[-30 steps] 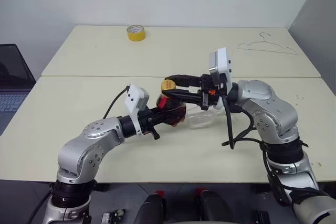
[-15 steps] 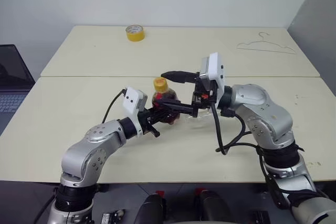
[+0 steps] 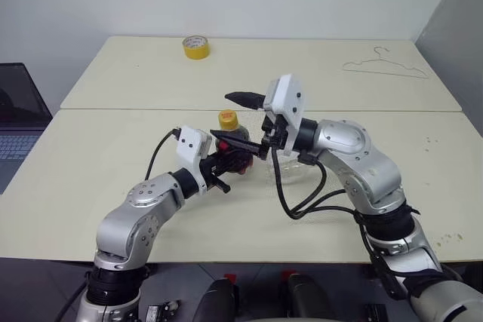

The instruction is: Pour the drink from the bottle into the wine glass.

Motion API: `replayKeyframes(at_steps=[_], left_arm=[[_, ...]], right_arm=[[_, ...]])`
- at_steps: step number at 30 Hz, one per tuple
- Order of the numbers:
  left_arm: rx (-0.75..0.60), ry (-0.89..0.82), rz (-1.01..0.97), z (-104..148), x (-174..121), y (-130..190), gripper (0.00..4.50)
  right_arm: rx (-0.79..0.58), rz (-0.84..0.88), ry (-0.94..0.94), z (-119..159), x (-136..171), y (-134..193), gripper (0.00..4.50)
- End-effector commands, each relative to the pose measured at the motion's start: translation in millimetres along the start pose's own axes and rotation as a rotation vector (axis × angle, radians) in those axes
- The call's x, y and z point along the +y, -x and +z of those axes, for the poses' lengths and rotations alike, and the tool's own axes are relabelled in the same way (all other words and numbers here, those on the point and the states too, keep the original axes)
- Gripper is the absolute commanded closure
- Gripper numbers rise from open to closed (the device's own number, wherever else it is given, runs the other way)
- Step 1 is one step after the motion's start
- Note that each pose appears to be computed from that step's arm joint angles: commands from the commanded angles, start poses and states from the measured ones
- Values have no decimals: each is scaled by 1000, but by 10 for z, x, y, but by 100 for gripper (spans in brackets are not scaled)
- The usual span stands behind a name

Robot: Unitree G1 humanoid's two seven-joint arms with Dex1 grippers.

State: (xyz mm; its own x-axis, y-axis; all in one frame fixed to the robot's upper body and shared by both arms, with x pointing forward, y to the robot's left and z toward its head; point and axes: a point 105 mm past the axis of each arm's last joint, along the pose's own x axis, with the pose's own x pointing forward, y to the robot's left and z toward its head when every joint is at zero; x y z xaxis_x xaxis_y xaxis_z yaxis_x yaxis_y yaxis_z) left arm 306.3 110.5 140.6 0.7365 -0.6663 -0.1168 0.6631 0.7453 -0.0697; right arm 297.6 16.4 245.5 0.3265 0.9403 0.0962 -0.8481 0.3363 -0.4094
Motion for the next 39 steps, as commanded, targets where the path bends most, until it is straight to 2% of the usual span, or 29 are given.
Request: replayKeyframes(at_steps=[1,11,23,39], left_arm=[[-61,-48,-19,147,-54,-3,396],[-59,-52,-22,138,-65,-7,396],[-57,-56,-14,137,-36,-5,396],[-56,-62,-12,140,-19,-8,396]], right_arm=[[-35,-47,54,129,-62,-46,82],[17,-116,62,32,-206,1,82],[65,-186,54,-20,-375,228,82],[130,-148,49,-92,-383,450,82]])
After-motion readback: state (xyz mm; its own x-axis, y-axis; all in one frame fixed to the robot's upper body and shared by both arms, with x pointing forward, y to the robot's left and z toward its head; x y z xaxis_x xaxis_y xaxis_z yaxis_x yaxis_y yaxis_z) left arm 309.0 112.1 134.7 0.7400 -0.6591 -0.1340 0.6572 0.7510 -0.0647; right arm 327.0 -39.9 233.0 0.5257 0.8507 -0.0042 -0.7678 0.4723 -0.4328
